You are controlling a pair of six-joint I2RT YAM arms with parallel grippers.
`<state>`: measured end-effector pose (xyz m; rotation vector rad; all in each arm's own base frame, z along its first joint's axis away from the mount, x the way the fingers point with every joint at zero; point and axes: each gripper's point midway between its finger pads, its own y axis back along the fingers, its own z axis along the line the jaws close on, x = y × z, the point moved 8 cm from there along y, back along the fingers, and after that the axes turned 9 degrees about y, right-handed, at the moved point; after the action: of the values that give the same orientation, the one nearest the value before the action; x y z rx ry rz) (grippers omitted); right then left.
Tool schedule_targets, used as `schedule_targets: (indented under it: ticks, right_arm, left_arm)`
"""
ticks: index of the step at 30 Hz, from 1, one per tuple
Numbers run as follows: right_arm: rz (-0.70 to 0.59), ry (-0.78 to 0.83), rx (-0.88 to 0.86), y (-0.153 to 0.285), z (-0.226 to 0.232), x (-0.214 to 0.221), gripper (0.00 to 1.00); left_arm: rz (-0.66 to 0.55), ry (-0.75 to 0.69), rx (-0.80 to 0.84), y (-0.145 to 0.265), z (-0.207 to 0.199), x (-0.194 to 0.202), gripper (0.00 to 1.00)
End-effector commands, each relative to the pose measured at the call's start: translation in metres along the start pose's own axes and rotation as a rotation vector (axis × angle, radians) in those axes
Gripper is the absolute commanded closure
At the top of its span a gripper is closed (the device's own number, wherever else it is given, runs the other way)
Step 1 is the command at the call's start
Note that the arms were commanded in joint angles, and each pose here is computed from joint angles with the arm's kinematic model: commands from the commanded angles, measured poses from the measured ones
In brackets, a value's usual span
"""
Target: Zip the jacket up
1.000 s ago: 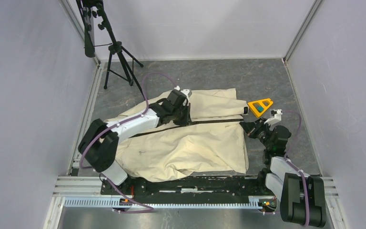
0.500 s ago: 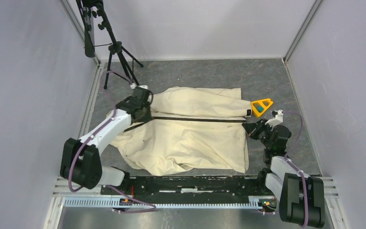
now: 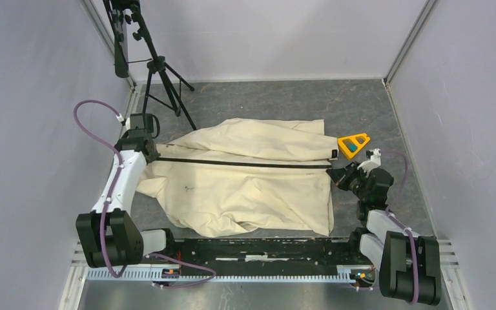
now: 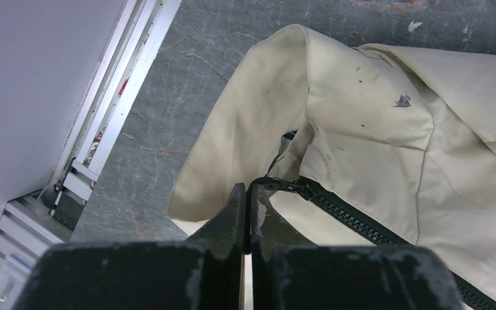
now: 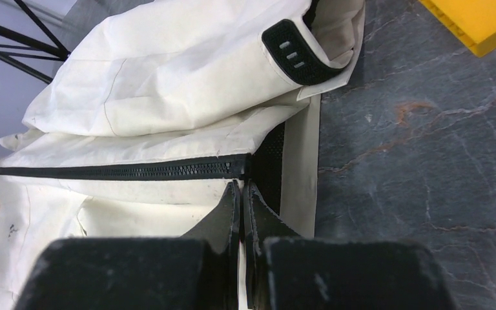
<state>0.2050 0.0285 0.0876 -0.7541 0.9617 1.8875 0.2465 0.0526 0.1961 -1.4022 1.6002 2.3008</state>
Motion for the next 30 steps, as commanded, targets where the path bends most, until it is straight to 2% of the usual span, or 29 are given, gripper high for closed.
schedule_targets:
  ticks: [1,4,5,8,10,12,14,17,18,20,23,27,30]
  right_arm:
    - [-0.114,0.1,0.082,-0.008,-0.009,-0.03,1.0]
    - [-0.063,0.168,0.071,-0.013,-0.002,-0.033,0.99]
    - [-0.039,0.196,0.07,-0.014,-0.001,-0.034,0.91]
    - [0.021,0.243,0.133,-0.014,-0.001,-0.04,0.55]
    - [0.058,0.318,0.203,-0.012,0.001,-0.055,0.39]
    - [0.079,0.376,0.238,-0.009,0.009,-0.065,0.29]
    - [0.091,0.431,0.272,-0.004,0.021,-0.071,0.21]
    - [0.087,0.522,0.225,0.005,0.046,-0.082,0.15]
    - [0.082,0.544,0.178,0.01,0.057,-0.087,0.15]
    - [0.032,0.564,0.065,0.021,0.084,-0.106,0.1]
    - [-0.088,0.571,-0.182,0.047,0.136,-0.143,0.03]
    - [-0.239,0.575,-0.374,0.085,0.188,-0.19,0.02]
    - [-0.349,0.597,-0.436,0.117,0.216,-0.22,0.02]
  left_arm:
    - [-0.199,0.026,-0.191,0.01,0.033,-0.039,0.98]
    - [-0.171,0.026,-0.107,0.005,0.024,-0.031,0.98]
    - [-0.156,0.041,-0.099,0.004,0.023,-0.029,0.97]
    - [-0.14,0.089,-0.006,0.007,0.015,-0.024,0.51]
    - [-0.143,0.129,0.105,0.013,0.008,-0.021,0.35]
    - [-0.151,0.155,0.21,0.024,0.0,-0.023,0.22]
    - [-0.163,0.16,0.326,0.038,-0.009,-0.026,0.18]
    - [-0.183,0.119,0.572,0.073,-0.03,-0.028,0.14]
    - [-0.194,0.085,0.674,0.09,-0.037,-0.027,0.13]
    - [-0.235,-0.03,0.902,0.128,-0.053,-0.019,0.05]
    - [-0.322,-0.176,1.205,0.184,-0.062,-0.003,0.05]
    - [-0.449,-0.224,1.566,0.251,-0.044,0.003,0.04]
    - [-0.631,-0.221,1.723,0.295,-0.014,0.0,0.0]
